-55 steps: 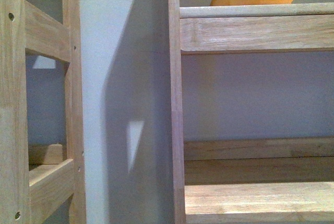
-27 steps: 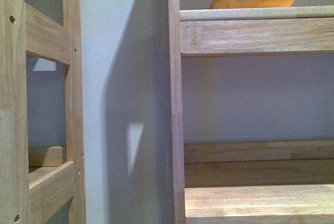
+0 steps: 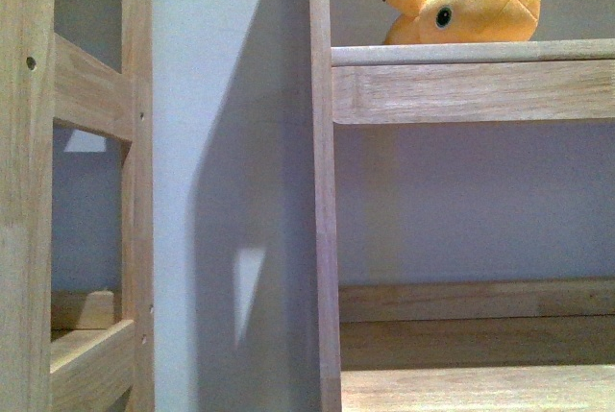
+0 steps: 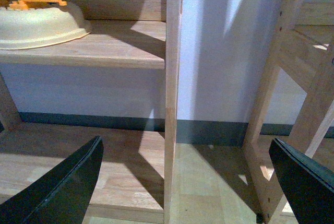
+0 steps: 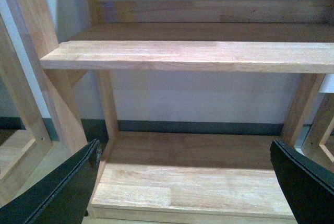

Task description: Put away toys

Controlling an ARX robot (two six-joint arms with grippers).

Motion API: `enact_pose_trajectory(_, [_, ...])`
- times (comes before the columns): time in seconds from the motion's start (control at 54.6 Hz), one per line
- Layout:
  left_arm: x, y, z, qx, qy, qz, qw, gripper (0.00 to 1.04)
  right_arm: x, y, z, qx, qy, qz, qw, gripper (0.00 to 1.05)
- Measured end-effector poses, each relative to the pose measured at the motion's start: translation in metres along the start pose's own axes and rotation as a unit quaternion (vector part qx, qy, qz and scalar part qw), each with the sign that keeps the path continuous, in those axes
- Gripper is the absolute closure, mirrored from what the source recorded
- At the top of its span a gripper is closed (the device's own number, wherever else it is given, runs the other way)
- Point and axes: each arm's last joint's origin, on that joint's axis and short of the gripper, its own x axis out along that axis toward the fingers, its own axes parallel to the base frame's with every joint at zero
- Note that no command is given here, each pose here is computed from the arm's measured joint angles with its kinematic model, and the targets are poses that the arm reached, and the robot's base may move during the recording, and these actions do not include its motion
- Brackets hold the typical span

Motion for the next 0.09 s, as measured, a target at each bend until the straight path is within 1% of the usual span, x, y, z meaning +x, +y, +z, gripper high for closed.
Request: enact_pose_trajectory(0.092, [0.0000,0.0000,0.0000,0.000,0.000,0.000,1.000,0.06,0.0000,0.0000,0.0000,0.000,0.000,0.000,1.000,0.07])
